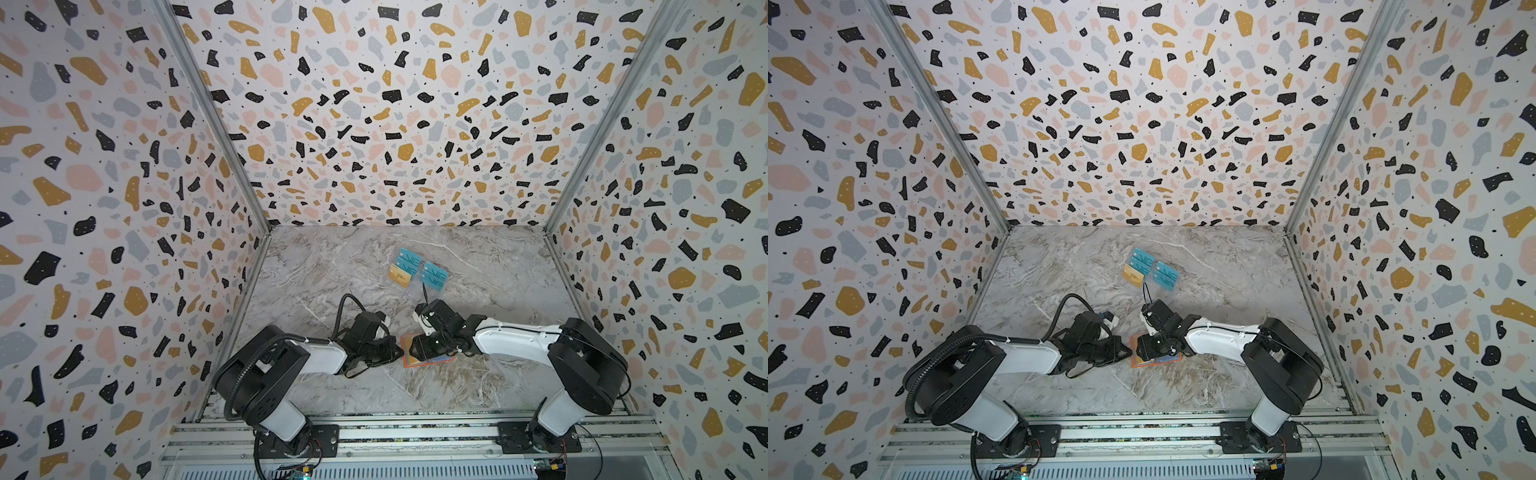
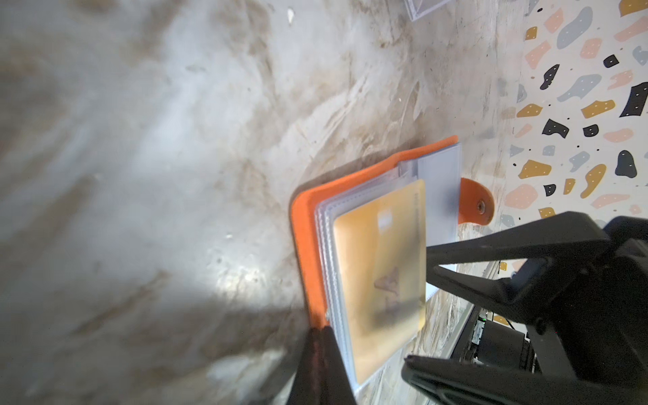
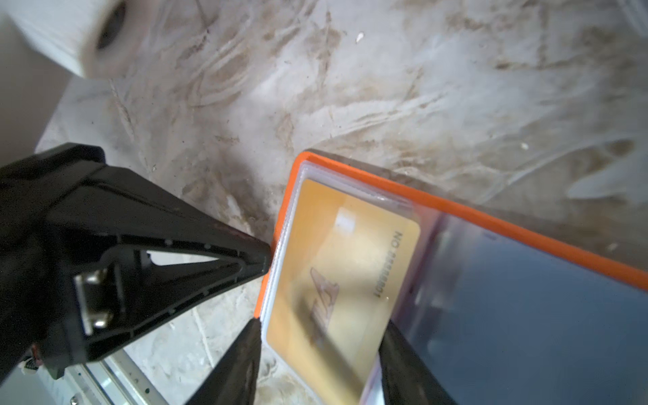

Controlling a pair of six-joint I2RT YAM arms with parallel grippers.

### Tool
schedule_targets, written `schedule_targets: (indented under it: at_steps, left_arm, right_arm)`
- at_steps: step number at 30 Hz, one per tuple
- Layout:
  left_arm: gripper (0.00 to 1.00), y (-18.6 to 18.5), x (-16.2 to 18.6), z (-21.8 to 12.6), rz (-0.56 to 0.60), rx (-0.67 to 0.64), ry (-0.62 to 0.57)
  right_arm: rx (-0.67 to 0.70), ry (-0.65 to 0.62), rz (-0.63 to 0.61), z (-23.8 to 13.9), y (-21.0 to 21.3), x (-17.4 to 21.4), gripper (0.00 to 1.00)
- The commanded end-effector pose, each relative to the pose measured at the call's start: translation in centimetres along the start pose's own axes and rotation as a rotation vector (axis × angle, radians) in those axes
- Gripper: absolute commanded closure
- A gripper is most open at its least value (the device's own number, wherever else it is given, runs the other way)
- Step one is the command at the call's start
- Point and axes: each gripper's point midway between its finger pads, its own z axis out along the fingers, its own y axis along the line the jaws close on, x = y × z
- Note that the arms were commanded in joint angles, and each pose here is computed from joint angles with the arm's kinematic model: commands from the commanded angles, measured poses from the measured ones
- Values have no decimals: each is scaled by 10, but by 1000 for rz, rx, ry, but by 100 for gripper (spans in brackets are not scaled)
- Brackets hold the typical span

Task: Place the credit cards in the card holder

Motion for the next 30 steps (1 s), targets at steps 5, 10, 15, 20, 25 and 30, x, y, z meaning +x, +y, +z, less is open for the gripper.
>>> schedule_targets:
  at_steps: [5,10,15,20,25,30]
  left_arm:
    - [100,19,16,1,-57,-63,35]
    - [100,19,17,2,-56,-61,40]
    - [100,19,17,1,-57,-62,40]
    - [100,18,17,1,-54,-62,40]
    - [100,15,13,-1,-43,-70,35]
    - [100,16,11,-1,-56,-97,46]
  right_arm:
    - [-10,6,44,8,10,4,44]
    - [-7,-3,-13,10,20,-2,44]
    - [-8,-4,-21,12,23,-4,45]
    - [-4,-4,-18,10,22,-3,45]
    - [24,-31,-3,-3,7,-8,43]
    - [10,-42,11,-18,-3,-10,42]
